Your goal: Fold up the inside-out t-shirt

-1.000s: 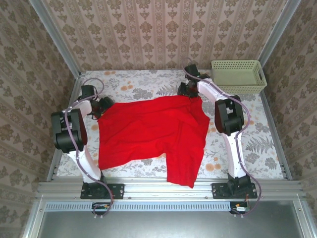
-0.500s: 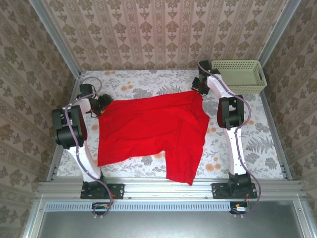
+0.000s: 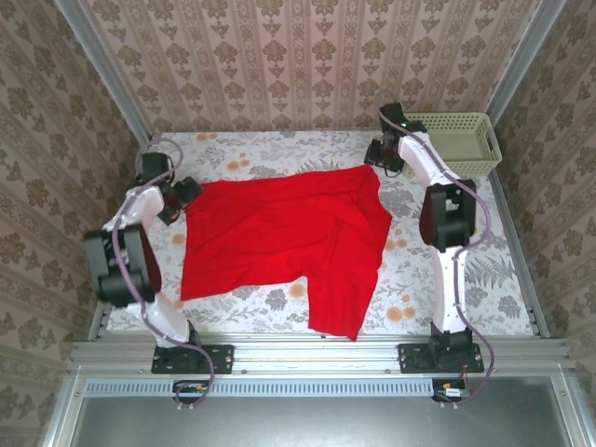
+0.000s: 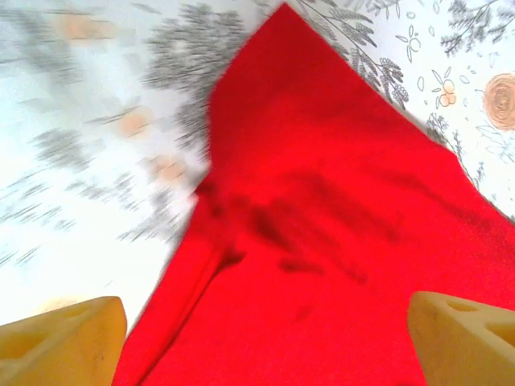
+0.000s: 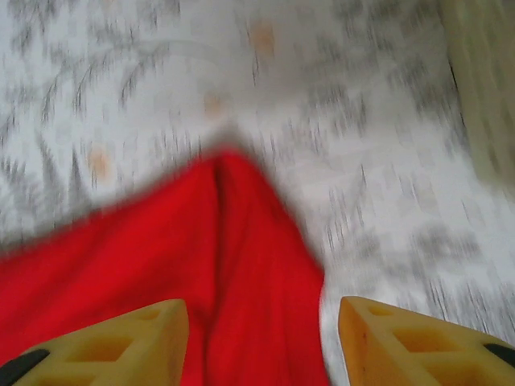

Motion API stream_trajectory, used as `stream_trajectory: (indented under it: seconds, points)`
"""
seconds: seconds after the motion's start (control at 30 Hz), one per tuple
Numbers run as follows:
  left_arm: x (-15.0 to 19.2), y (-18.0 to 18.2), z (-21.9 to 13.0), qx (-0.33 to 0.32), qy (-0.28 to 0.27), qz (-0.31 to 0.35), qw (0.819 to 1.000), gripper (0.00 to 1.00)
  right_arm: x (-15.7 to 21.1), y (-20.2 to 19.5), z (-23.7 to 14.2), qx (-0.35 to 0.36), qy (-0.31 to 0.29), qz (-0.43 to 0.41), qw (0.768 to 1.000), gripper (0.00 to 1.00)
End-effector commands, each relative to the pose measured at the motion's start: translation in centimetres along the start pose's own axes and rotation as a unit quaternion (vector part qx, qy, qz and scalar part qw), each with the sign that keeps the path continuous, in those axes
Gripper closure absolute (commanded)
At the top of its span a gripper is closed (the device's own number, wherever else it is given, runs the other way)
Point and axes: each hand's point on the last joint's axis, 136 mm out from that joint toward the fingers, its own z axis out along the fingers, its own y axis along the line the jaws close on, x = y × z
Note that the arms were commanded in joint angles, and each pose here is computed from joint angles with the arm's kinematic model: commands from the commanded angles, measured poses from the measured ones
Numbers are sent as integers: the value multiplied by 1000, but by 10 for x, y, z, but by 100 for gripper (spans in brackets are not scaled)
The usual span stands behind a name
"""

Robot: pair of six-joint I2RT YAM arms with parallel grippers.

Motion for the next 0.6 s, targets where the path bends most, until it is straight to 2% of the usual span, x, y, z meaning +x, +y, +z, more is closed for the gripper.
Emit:
stream_trajectory:
  seconds: [0.0,0.27,0.4,0.57]
  points:
    - [32,37,-23,-59,6,-9,998,8,27,19,-51,-41,-38,-30,998,45]
    - [133,83,-42,-93,79,-26,992,10,158,12,-74,-47,27,-82,995,44]
    - [166,100,-44,-122,95,-31,987,12,202,-2,-80,-42,50,-92,994,43]
    - [185,117,-40,-147,103,-47,983,15,236,-20,-86,-43,64,-85,993,41]
